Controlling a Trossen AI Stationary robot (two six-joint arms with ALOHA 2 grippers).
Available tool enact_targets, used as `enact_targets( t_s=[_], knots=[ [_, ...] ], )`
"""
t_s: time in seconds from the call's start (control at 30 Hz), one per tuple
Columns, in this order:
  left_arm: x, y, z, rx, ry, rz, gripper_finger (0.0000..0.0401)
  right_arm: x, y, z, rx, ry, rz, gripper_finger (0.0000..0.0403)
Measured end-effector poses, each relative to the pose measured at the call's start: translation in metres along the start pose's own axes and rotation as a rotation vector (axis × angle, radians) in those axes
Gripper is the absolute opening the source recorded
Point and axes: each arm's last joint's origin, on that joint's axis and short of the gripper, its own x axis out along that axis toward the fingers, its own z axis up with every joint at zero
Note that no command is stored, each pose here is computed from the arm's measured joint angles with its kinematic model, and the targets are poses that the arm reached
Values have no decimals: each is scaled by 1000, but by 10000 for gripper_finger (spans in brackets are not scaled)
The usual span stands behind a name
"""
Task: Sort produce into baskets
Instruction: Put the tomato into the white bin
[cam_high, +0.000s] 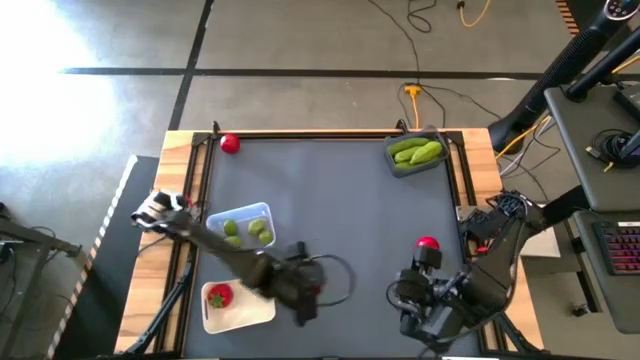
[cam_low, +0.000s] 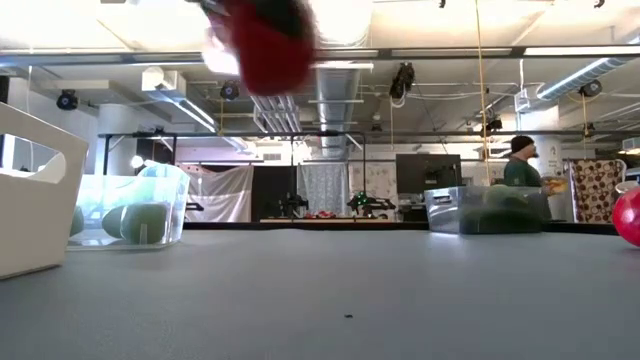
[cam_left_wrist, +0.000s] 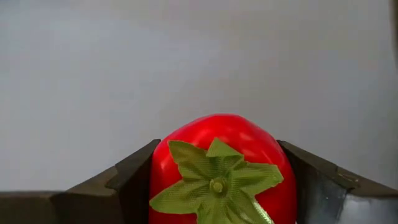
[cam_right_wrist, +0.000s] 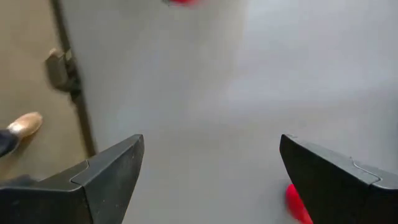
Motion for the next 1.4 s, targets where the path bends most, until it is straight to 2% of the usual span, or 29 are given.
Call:
enact_targets(
  t_s=[0.13, 0.27, 0.33, 0.47, 0.6, 0.67, 0.9, 1.2, 1.4],
  knots=[
    [-49, -7, -37, -60, 124, 50, 266, 12, -11, 14, 4, -1, -47, 368],
    [-70, -21, -81, -108, 249, 84, 266, 29, -17, 27, 28, -6, -61, 368],
    [-71, -28, -101, -146, 289, 84, 266, 36, -19, 30, 43, -4, -66, 368],
    [-61, -31, -133, -223, 298, 165, 266, 45, -20, 32, 59, -2, -77, 368],
    [-42, -22, -152, -271, 297, 231, 267, 54, -22, 28, 93, 28, -104, 368],
    [-33, -16, -159, -307, 298, 255, 280, 57, -24, 26, 143, 56, -116, 368],
    [-23, -7, -165, -416, 292, 316, 318, 61, -33, 17, 390, 153, -201, 368],
    [-36, -7, -155, -415, 288, 369, 340, 73, -47, 21, 449, 274, -217, 368],
    [-60, -9, -133, -369, 220, 414, 357, 61, -82, 19, 556, 218, -259, 368]
  ],
)
